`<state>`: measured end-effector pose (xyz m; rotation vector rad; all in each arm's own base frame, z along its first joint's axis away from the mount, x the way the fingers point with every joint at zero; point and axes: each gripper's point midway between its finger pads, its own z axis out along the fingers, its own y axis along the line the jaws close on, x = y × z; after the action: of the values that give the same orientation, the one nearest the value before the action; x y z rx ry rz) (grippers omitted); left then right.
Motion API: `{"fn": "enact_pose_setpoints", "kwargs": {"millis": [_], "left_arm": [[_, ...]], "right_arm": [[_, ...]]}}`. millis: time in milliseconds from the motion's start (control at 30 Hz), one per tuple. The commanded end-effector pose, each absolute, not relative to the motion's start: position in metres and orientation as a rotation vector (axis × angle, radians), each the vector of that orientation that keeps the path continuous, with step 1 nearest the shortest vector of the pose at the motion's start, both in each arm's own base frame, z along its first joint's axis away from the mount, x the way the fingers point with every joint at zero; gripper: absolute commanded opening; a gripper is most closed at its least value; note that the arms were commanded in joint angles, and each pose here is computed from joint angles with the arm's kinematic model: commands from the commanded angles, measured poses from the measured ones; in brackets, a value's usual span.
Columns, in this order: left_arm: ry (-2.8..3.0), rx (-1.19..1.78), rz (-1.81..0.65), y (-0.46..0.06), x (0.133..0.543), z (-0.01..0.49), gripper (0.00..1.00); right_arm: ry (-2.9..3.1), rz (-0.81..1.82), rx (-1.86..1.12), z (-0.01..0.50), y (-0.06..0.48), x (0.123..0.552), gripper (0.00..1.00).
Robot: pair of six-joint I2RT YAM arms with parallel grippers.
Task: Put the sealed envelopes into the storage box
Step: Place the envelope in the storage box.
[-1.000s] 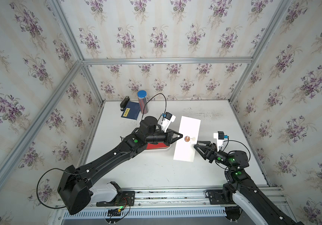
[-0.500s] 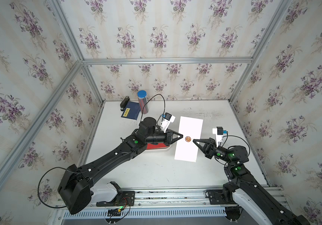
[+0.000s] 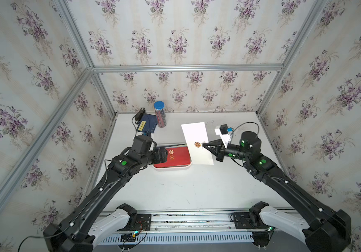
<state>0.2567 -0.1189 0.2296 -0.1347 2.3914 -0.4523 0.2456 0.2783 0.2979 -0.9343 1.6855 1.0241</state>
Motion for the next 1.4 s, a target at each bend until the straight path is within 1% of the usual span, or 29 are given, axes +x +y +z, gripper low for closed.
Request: {"fn": "enact_pose_setpoints", "kwargs": {"millis": [0, 133, 300, 433, 700, 867, 1067, 1367], "left_arm": [[2.383, -0.145, -0.241, -0.076, 0.234, 0.229, 0.96], [2.292, -0.113, -0.128, -0.049, 0.214, 0.246, 0.98], [2.221, -0.142, 0.028, -0.016, 0.197, 0.247, 1.0], [2.143, -0.121, -0.05, -0.022, 0.198, 0.252, 1.0], [2.127, -0.137, -0.056, -0.019, 0.193, 0.254, 1.0], [2.137, -0.128, -0.059, -0.022, 0.195, 0.253, 1.0], [2.143, -0.125, -0.059, -0.023, 0.195, 0.252, 1.0], [2.146, -0.123, -0.062, -0.023, 0.196, 0.251, 1.0]], "right_arm": [[1.721, 0.751, -1.236, 0.263, 0.291, 0.255, 0.0], [1.655, 0.646, -1.471, 0.262, 0.323, 0.269, 0.0], [1.633, 0.508, -1.754, 0.239, 0.35, 0.28, 0.0], [1.63, 0.469, -1.878, 0.225, 0.368, 0.288, 0.0], [1.641, 0.414, -2.016, 0.189, 0.397, 0.298, 0.0], [1.617, 0.404, -2.042, 0.182, 0.412, 0.301, 0.0], [1.602, 0.359, -2.086, 0.171, 0.414, 0.303, 0.0], [1.633, 0.344, -2.15, 0.146, 0.416, 0.292, 0.0]]}}
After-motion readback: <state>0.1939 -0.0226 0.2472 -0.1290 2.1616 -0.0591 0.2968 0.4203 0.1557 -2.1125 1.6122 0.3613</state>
